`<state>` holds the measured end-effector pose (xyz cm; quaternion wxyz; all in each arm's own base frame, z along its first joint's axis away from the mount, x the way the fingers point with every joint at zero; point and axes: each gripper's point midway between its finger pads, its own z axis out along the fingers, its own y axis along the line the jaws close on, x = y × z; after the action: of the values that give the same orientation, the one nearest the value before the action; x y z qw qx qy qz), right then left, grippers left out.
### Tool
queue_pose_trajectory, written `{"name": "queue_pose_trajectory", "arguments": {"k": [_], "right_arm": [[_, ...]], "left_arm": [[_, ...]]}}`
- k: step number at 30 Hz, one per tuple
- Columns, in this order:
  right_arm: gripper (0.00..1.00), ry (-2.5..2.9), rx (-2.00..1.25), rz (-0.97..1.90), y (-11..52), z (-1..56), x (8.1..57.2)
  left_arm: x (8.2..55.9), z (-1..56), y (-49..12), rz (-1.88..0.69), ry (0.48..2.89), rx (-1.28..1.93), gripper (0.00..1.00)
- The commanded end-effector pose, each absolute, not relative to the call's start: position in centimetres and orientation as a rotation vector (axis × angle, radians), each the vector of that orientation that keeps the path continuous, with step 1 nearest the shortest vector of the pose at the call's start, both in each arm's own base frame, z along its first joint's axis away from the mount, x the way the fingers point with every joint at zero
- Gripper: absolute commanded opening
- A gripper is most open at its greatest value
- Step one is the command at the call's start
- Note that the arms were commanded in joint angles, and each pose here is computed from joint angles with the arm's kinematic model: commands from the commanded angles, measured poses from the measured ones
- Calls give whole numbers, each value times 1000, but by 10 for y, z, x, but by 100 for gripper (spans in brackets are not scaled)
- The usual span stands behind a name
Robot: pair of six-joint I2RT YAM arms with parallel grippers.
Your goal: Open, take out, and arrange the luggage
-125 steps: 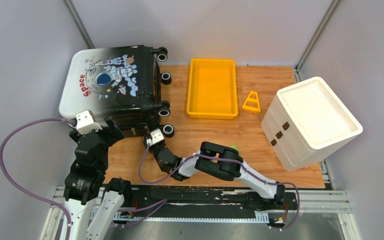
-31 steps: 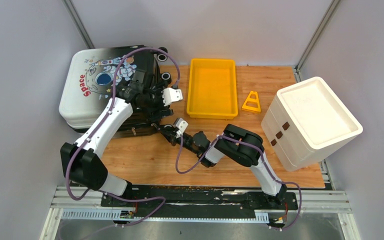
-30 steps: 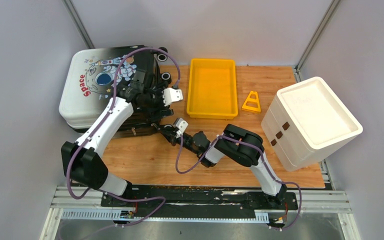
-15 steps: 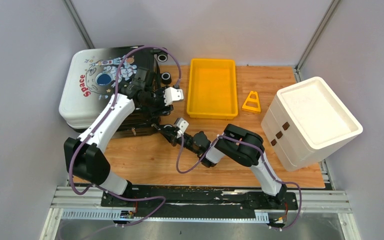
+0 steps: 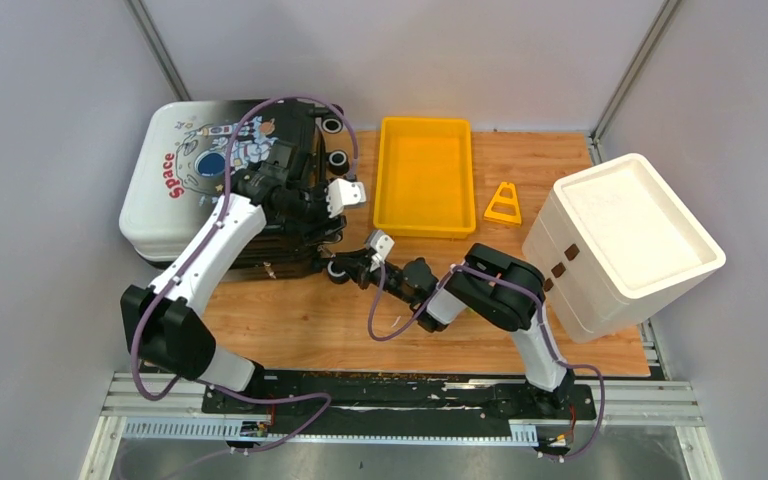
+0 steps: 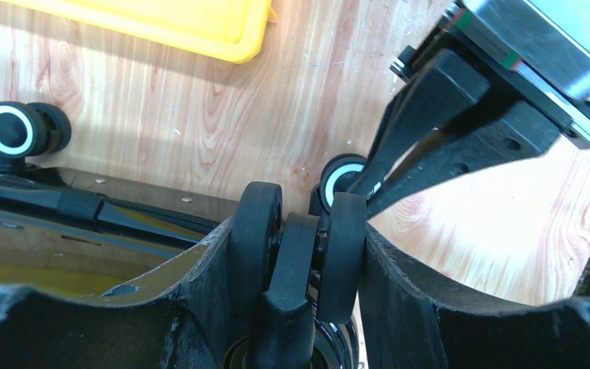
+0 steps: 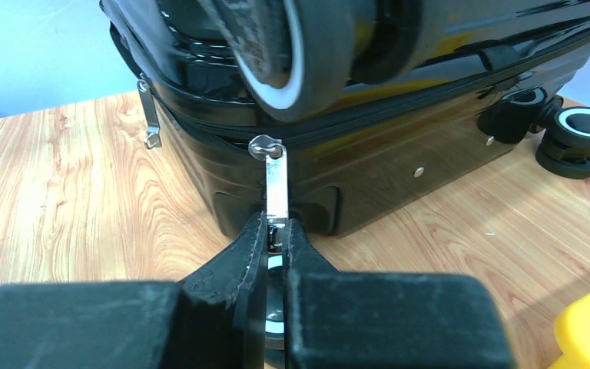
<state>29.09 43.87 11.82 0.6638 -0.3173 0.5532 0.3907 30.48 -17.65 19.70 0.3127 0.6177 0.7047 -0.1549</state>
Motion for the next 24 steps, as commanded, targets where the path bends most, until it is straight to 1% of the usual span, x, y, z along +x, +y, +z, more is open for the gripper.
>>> {"name": "queue_pose_trajectory", "arguments": {"k": [1, 11, 17, 24], "right_arm": [[0, 1143, -579, 853, 412, 164, 312], [0, 1137, -520, 795, 389, 179, 339], [0, 1193, -530, 765, 396, 174, 359], [0, 1201, -514, 717, 403, 184, 379]], "left_arm": [[261, 228, -175, -494, 1858, 1529, 0], [235, 219, -175, -569, 1869, 1427, 0], [225, 214, -165, -533, 1909, 1376, 0], [215, 226, -168, -563, 1860, 1258, 0]]}}
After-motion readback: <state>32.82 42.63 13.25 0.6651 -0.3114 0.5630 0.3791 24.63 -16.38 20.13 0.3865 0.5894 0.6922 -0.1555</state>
